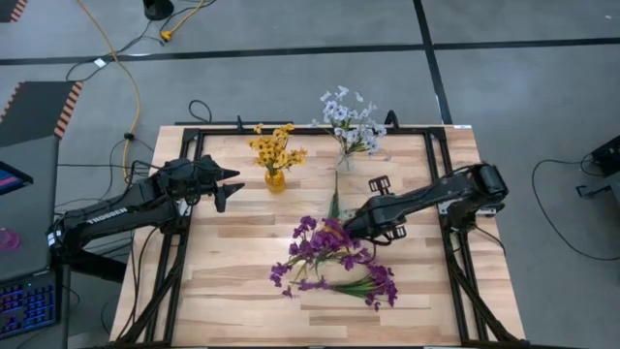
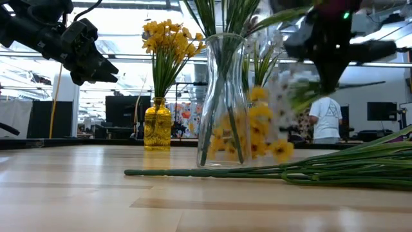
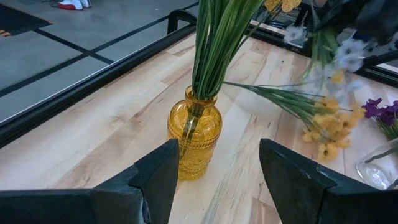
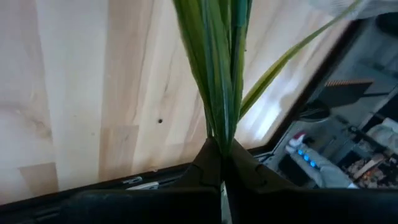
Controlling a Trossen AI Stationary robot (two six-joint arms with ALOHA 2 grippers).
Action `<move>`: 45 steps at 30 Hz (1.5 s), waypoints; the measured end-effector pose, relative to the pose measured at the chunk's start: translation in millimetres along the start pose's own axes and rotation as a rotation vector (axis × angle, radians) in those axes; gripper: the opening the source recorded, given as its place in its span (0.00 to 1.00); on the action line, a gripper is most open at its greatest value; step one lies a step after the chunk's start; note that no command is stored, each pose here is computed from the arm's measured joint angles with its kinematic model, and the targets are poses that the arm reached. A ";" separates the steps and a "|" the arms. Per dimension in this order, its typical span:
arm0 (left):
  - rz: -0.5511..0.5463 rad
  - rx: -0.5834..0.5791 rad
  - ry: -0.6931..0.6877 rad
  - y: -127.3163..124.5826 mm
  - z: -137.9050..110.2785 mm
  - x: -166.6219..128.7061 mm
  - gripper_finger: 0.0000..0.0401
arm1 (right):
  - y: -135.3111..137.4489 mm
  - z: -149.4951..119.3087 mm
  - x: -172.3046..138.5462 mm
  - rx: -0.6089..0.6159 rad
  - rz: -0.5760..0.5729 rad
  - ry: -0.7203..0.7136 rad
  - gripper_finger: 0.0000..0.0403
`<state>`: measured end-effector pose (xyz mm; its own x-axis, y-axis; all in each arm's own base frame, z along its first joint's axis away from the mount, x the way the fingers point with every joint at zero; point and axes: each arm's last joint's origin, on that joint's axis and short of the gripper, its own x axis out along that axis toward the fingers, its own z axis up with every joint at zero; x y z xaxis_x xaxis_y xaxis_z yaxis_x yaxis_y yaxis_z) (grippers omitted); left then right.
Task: Sort flowers into vase by color
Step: Put the white flowers into the top transparent vase
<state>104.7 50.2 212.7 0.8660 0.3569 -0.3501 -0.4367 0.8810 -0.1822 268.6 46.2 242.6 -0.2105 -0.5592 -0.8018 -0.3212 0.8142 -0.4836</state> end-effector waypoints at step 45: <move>0.000 0.000 -0.001 0.0 0.2 0.0 0.52 | -10.1 -113.9 -15.5 0.839 -0.150 -1.255 0.07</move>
<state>104.7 50.2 212.9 0.8665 0.3571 -0.3489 -0.4364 0.8812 -0.1818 170.0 28.9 299.9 0.8134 -0.5041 -0.2905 0.4262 0.8561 -0.2922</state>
